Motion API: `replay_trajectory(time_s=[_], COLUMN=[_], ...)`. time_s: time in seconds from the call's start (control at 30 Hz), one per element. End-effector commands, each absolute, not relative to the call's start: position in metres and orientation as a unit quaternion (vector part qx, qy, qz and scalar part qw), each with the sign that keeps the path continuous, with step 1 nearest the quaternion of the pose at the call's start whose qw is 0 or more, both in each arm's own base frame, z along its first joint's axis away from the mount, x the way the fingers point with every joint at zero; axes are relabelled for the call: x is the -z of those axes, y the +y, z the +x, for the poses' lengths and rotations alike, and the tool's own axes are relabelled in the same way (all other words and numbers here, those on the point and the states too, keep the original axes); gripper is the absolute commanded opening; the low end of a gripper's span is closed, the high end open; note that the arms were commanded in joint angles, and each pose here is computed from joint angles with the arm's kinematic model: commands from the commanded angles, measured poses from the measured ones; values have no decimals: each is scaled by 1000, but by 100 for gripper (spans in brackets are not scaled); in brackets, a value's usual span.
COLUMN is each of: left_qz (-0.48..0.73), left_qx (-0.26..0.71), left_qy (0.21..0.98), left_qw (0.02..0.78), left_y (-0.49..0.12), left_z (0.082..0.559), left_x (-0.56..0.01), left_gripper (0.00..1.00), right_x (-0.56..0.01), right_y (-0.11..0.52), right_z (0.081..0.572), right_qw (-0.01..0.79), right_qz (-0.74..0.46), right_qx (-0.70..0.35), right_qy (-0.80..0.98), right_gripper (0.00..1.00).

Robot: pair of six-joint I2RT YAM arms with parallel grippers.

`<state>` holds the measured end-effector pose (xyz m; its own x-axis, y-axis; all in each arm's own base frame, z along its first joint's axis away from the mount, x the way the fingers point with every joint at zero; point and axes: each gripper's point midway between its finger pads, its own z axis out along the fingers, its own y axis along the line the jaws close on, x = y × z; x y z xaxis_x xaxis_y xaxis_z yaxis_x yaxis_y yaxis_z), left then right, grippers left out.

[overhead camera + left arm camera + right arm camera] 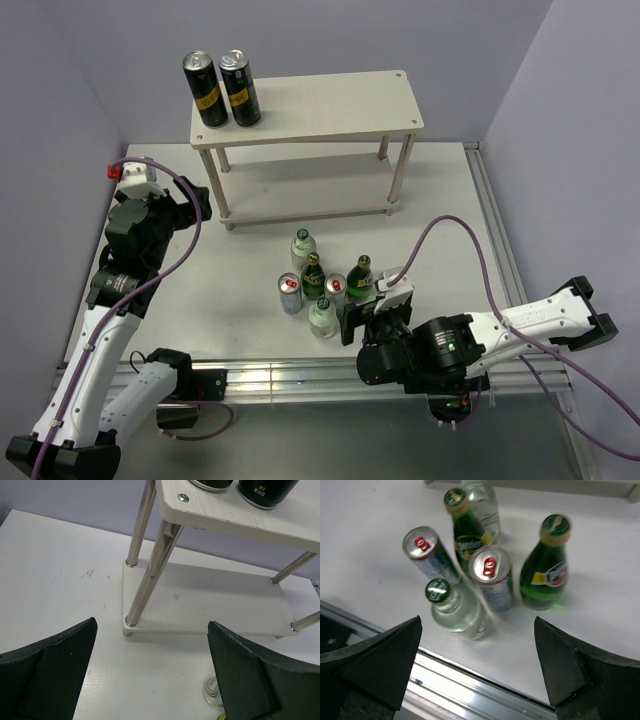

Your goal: Place and organize the beverage onto the shelf

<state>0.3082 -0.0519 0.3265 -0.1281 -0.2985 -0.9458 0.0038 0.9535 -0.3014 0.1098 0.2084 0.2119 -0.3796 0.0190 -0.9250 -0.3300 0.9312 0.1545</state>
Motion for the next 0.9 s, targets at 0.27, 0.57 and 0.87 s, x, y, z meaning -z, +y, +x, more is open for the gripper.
replay_trajectory(time_s=[0.27,0.57,0.87], left_qz=[-92,-93,-92], left_qx=[110,107,108], left_qy=[732,732,733], left_qw=[666,666,666], left_y=[-49,-48,-48], left_z=[304,303,303], left_x=[-337,-336,-336], left_gripper=[99,99,99], right_x=[-190,-171,-156], right_y=[288,306,300], right_z=[88,107,132], right_qw=[520,531,547], right_qz=[-108,-100,-88], right_qx=[-276,-266,-231], right_qy=[801,799,800], right_gripper=[100,100,94])
